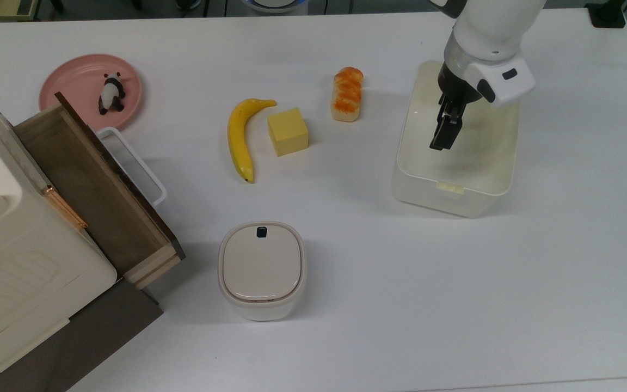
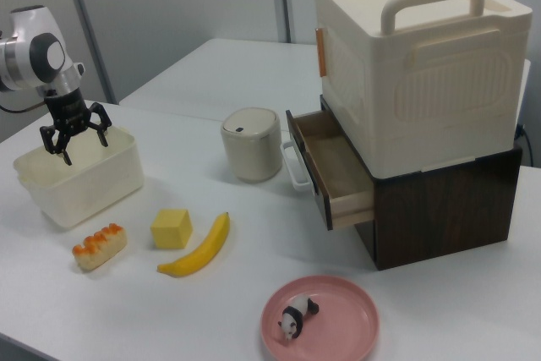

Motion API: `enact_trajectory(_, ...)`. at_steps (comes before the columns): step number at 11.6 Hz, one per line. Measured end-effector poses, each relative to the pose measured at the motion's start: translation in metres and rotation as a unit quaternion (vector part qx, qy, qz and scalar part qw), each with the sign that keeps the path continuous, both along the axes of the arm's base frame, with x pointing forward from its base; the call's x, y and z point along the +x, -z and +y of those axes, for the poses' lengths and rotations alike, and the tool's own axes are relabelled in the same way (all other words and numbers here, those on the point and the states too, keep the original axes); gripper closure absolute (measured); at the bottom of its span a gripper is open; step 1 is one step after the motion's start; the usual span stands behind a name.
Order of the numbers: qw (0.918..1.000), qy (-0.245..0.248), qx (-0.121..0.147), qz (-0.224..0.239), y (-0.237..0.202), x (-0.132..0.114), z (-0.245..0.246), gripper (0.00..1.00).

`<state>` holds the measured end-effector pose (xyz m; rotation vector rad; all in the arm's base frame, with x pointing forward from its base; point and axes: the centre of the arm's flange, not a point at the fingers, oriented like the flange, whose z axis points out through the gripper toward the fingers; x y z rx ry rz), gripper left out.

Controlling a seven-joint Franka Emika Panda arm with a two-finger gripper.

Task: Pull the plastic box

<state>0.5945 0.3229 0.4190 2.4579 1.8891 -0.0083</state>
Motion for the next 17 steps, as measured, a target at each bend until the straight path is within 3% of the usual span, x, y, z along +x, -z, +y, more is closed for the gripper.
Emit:
enact_trajectory(6,0.9994,-0.010,-0.028,0.016,0.025,-0.004,-0.016,0.00)
enact_trajectory(17,0.9973,-0.034,-0.061,0.021,0.011,-0.027,-0.072,0.00)
